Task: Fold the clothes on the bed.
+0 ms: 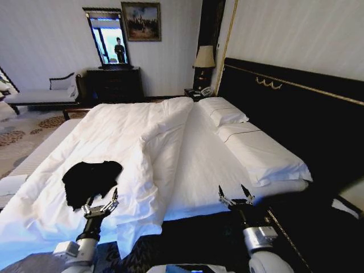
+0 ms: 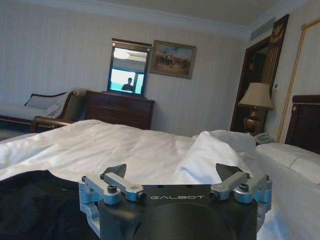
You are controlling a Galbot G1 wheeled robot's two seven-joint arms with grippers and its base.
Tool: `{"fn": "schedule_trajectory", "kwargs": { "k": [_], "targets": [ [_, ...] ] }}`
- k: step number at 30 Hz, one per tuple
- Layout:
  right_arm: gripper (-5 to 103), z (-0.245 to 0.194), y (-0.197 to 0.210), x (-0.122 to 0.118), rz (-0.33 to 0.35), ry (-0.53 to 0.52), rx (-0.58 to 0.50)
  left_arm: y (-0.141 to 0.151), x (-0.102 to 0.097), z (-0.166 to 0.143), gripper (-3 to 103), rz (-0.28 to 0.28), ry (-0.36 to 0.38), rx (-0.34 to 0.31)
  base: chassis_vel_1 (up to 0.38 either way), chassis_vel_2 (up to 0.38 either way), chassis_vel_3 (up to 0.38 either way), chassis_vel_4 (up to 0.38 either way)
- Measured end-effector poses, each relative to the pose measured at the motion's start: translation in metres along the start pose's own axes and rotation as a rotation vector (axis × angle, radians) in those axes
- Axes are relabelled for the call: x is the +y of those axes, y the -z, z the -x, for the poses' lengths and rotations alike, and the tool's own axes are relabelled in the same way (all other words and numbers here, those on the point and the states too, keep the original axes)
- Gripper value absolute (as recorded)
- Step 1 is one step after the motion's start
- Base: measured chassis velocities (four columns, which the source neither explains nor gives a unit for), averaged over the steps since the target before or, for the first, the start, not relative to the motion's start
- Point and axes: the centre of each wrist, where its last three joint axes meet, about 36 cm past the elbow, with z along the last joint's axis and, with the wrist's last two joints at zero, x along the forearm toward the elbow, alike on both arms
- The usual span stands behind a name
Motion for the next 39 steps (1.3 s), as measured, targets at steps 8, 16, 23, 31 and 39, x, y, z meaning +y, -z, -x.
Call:
{"fn": "schedule_trajectory", "kwargs": {
  "k": [8, 16, 23, 31, 39],
  "targets": [
    [100, 0.0007, -0.0014, 0.0014, -0.001, 0.002, 0.001, 0.0012, -0.0004, 0.0008, 100, 0.002, -0.004, 0.002, 0.066, 0.069, -0.077, -0.081],
    [100, 0.0011, -0.0024, 0.0014, -0.002, 0.003, 0.002, 0.0006, -0.0013, 0.0021, 100, -0.002, -0.004, 0.004, 0.068, 0.088, -0.069, -0.091],
    [100, 0.0015, -0.0032, 0.0012, -0.002, 0.002, 0.003, -0.0005, -0.0004, 0.0024, 100, -0.004, 0.001, 0.006, 0.078, 0.108, -0.076, -0.097],
    [100, 0.0015, -0.0041, 0.0019, 0.0, 0.003, 0.004, -0.0007, 0.0016, 0.0016, 100, -0.003, 0.008, 0.008, 0.067, 0.104, -0.072, -0.105],
    [100, 0.0009, -0.0034, 0.0019, 0.0, 0.007, -0.001, -0.0002, 0.0011, 0.0008, 100, -0.006, 0.009, 0.006, 0.06, 0.103, -0.066, -0.11]
  ]
}}
